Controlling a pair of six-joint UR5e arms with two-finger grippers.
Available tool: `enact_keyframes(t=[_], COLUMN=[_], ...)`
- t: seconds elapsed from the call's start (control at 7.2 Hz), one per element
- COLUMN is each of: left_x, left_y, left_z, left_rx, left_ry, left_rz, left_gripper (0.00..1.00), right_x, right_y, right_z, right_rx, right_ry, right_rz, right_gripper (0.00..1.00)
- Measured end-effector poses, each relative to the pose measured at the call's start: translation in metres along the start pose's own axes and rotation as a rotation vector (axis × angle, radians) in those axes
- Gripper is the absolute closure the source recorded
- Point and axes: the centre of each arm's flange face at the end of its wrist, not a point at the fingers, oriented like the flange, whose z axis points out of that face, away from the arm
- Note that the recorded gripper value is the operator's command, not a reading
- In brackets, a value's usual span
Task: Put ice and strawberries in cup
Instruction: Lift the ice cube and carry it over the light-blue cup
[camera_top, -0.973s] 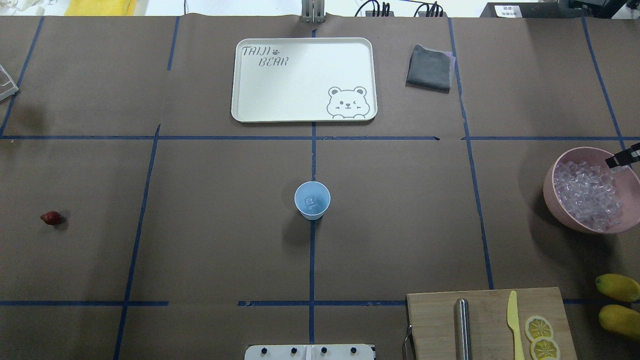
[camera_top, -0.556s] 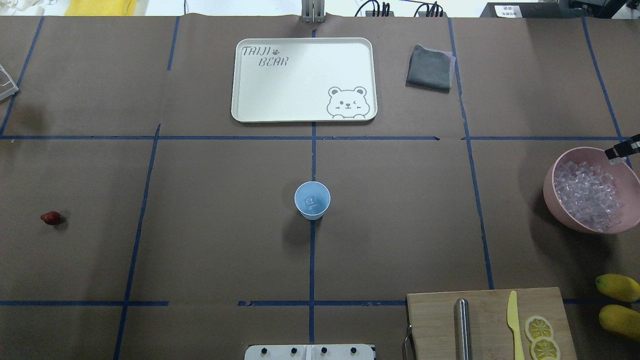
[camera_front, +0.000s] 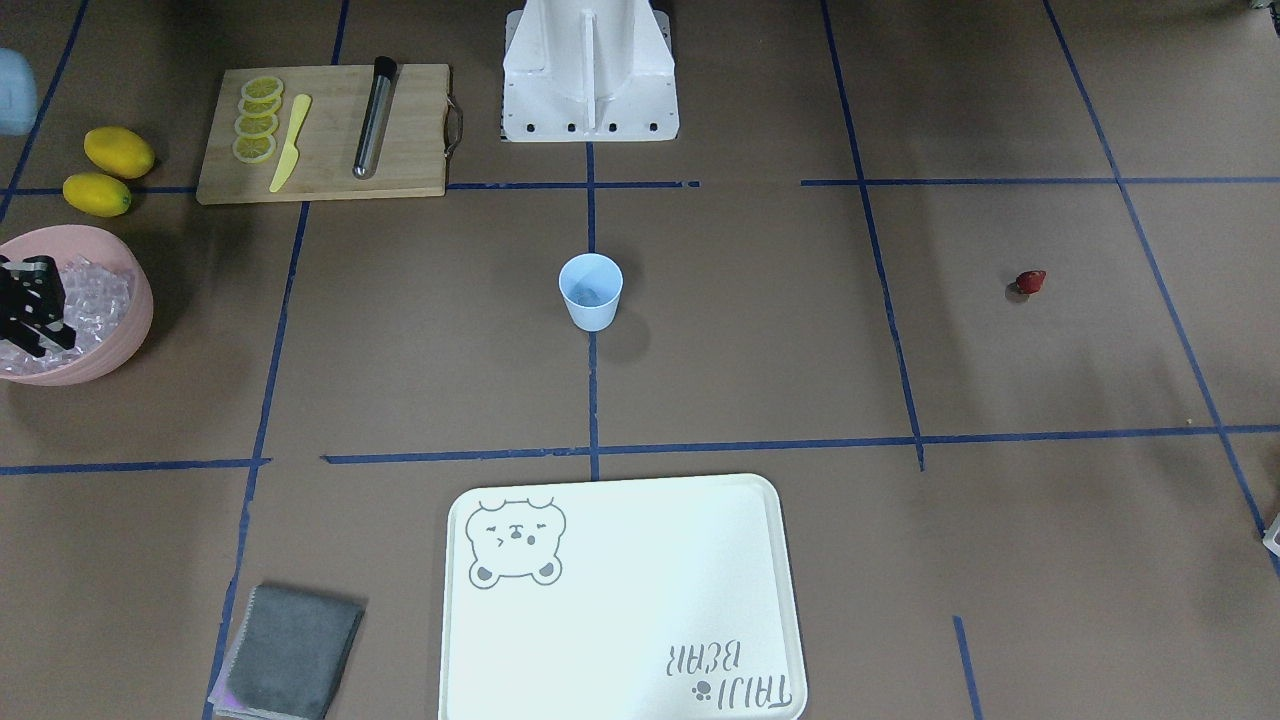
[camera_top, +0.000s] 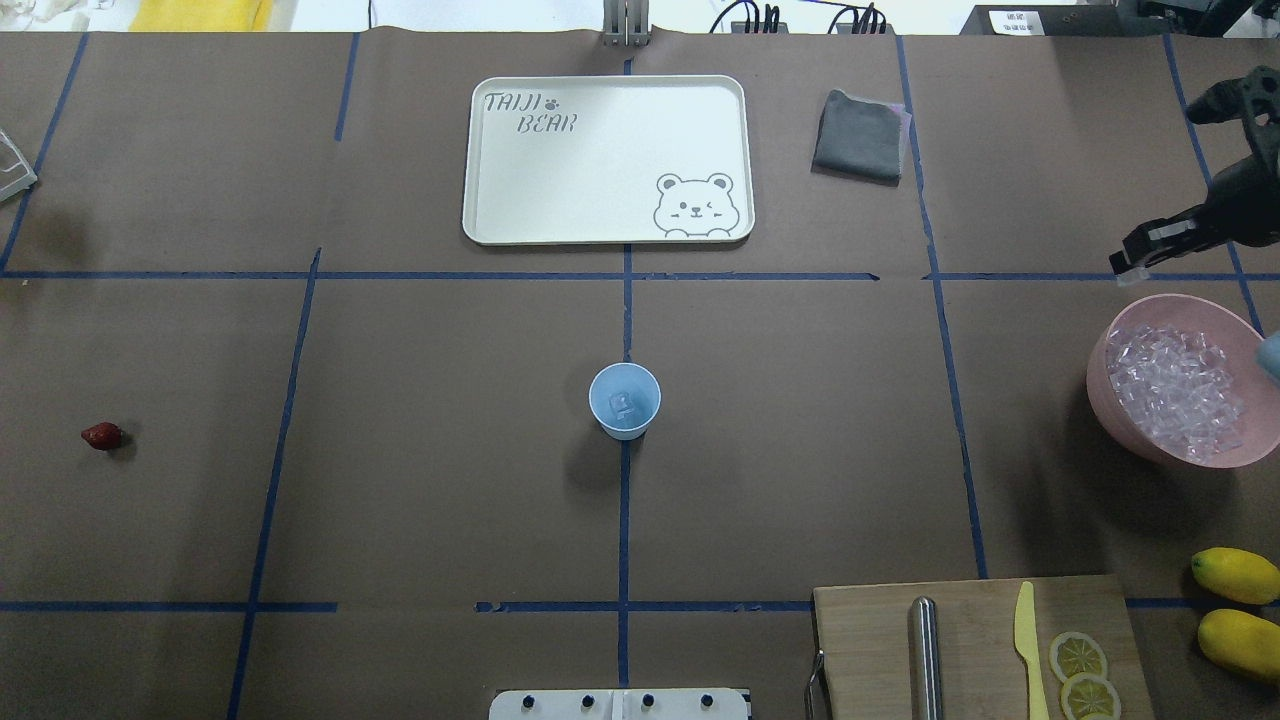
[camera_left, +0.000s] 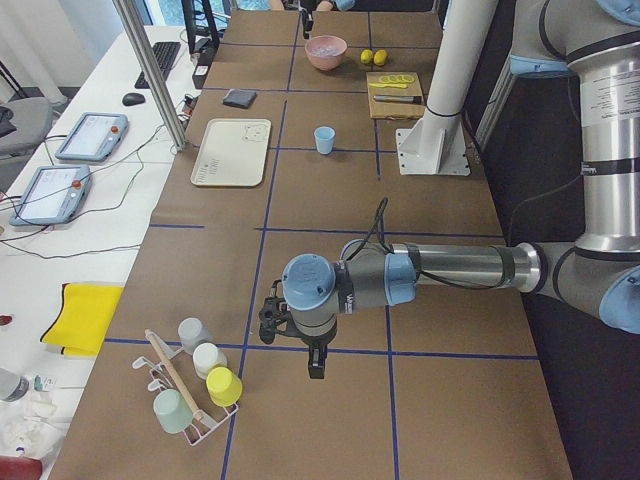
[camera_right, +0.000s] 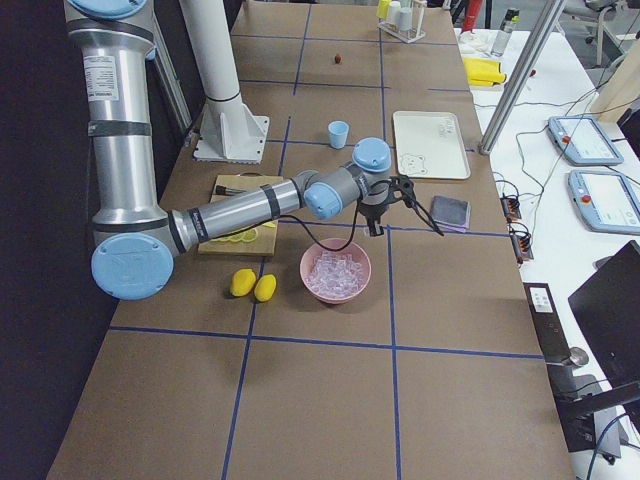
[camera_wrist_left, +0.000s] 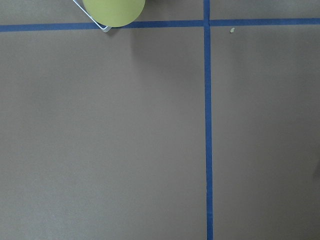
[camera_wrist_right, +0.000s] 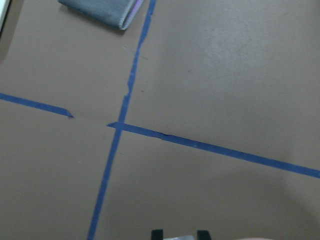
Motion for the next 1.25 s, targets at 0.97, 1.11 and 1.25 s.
enact_keyframes(t=[0.97,1.11,1.25], left_x=[0.001,0.001,0.001], left_y=[-0.001,-0.001,-0.001], left_z=[-0.001,-0.001,-0.001], left_rx=[0.004,0.004,0.004], left_ry=[-0.001,-0.001,-0.001], left_rz=[0.004,0.005,0.005], left_gripper=[0.00,0.00,0.00], right_x=[-0.288,-0.318,-0.352], right_y=[-0.037,-0.032,-0.025], right_z=[0.026,0.029,0.035], right_rx=[-0.031,-0.029,-0.024], right_ry=[-0.030,-0.030,-0.021], right_rz=[0.123,0.139,0.156], right_gripper=[0.99,0.98,0.98])
